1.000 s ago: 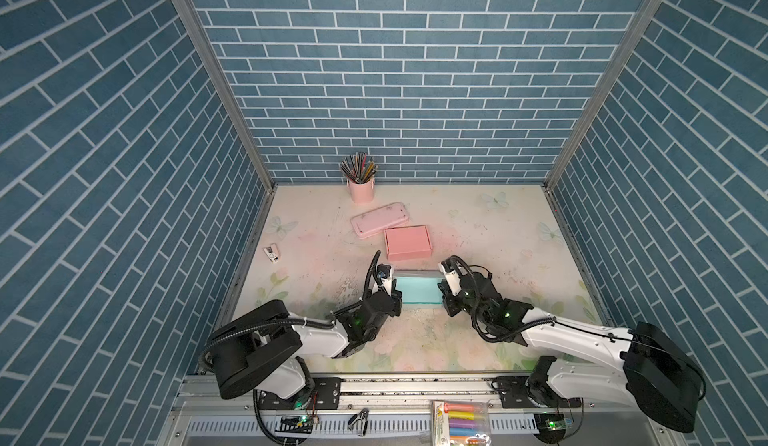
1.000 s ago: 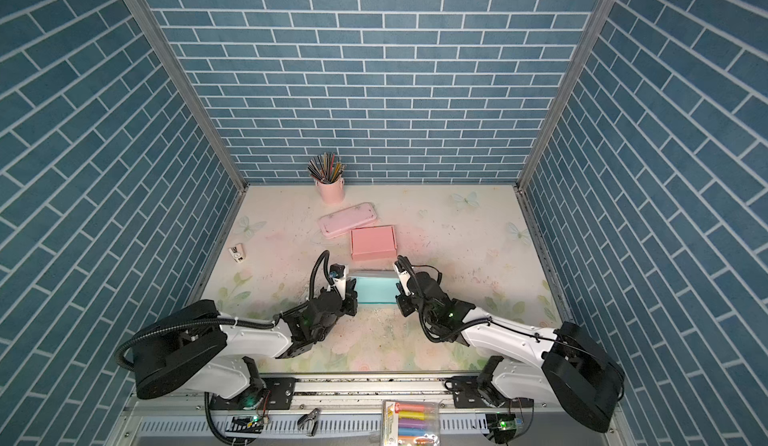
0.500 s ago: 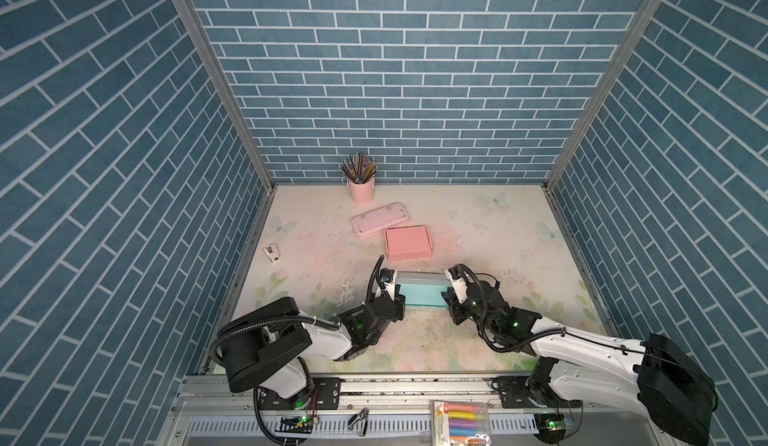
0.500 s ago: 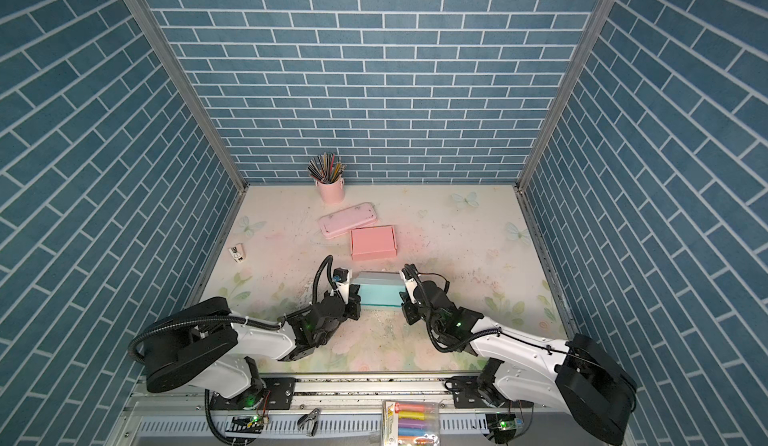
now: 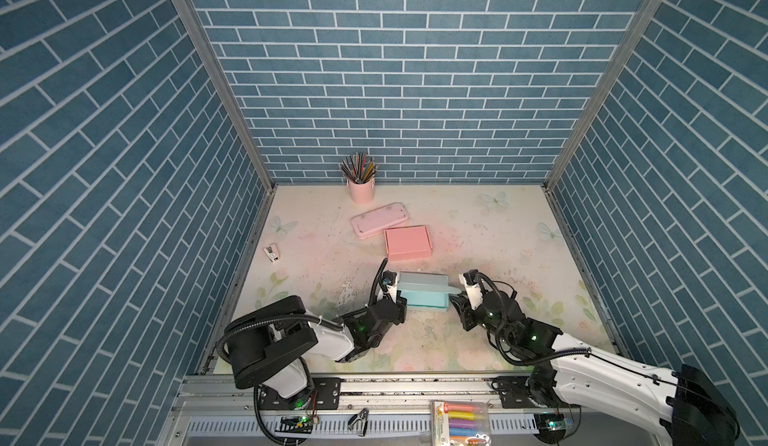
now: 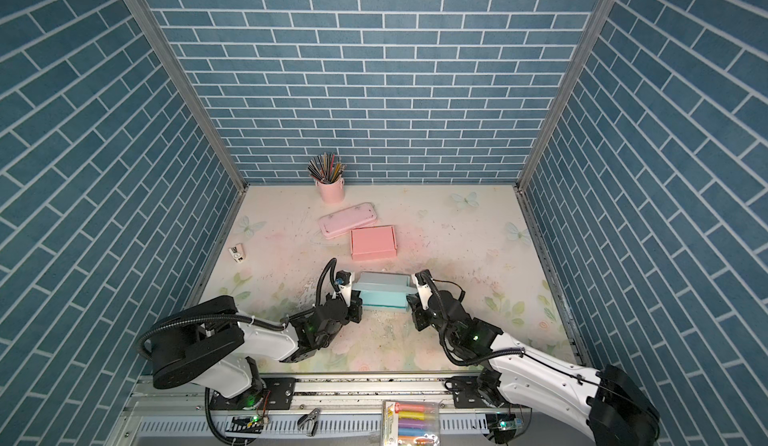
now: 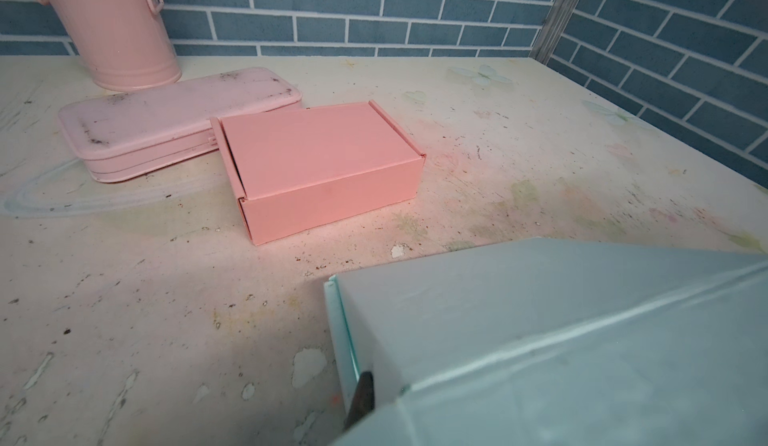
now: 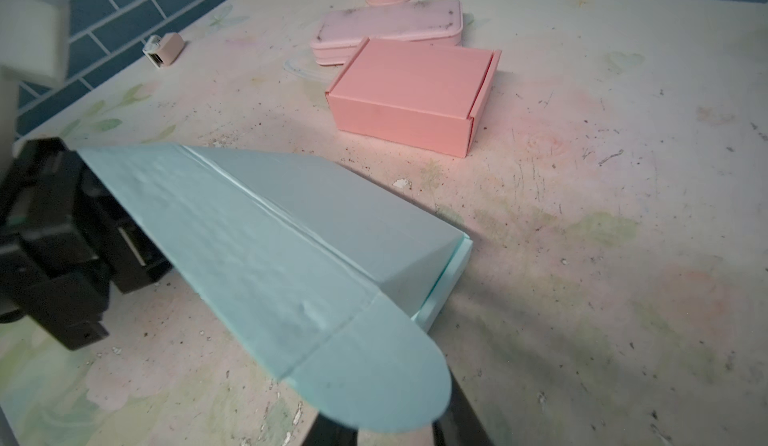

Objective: Fold the paper box

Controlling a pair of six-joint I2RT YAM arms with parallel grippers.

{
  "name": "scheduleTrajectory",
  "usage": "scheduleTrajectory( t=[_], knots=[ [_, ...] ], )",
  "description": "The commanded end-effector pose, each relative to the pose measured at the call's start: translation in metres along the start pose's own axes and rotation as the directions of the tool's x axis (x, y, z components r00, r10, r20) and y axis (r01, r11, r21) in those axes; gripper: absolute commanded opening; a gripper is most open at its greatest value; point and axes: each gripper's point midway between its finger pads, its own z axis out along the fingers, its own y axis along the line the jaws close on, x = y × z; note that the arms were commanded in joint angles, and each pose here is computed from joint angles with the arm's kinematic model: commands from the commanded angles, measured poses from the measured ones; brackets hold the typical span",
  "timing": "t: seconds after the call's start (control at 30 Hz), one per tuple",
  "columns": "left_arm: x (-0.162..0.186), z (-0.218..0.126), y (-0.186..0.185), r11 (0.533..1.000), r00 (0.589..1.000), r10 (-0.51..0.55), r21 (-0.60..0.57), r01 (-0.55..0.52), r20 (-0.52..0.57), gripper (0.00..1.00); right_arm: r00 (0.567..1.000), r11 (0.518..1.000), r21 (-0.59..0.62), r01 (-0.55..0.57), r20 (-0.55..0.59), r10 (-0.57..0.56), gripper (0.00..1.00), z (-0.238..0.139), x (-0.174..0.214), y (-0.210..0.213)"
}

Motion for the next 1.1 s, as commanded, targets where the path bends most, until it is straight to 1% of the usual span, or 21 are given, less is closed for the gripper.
scheduleTrajectory(
  t=[0.0, 0.13, 0.23, 0.4, 0.53, 0.7, 0.8, 1.07],
  knots=[
    [0.025, 0.001, -0.002, 1.000, 0.995, 0.030, 0.005, -0.030, -0.093, 0.05, 0.999, 1.000, 0.002, 0.018, 0.039, -0.018, 0.31, -0.011, -0.013, 0.000],
    [0.026, 0.002, -0.004, 0.999, 0.994, 0.038, 0.005, -0.038, -0.098, 0.05, 0.996, 0.997, 0.015, 0.071, 0.051, -0.072, 0.31, -0.023, -0.033, 0.002],
    [0.026, 0.002, -0.004, 0.999, 0.994, 0.042, -0.001, -0.042, -0.099, 0.05, 0.992, 0.996, 0.014, 0.093, 0.082, -0.094, 0.31, -0.032, -0.052, 0.005],
    [0.026, 0.002, -0.005, 0.999, 0.994, 0.046, -0.001, -0.047, -0.100, 0.06, 0.987, 0.996, 0.028, 0.082, 0.138, -0.085, 0.31, -0.037, -0.076, 0.007],
    [0.027, 0.002, -0.007, 0.999, 0.993, 0.050, 0.003, -0.050, -0.104, 0.06, 0.991, 0.997, 0.034, 0.076, 0.110, -0.079, 0.31, -0.029, -0.082, 0.010],
    [0.026, 0.003, -0.009, 0.999, 0.994, 0.047, 0.006, -0.047, -0.103, 0.06, 0.997, 0.997, 0.041, 0.069, 0.043, -0.071, 0.31, -0.008, -0.076, 0.014],
    [0.024, 0.002, -0.011, 0.999, 0.994, 0.046, 0.011, -0.045, -0.100, 0.07, 0.998, 0.997, 0.045, 0.064, 0.004, -0.064, 0.31, 0.006, -0.065, 0.014],
    [0.019, -0.003, -0.020, 0.998, 0.992, 0.052, 0.043, -0.047, -0.115, 0.18, 0.996, 0.996, 0.079, 0.046, -0.075, -0.040, 0.31, 0.029, -0.040, 0.009]
  ],
)
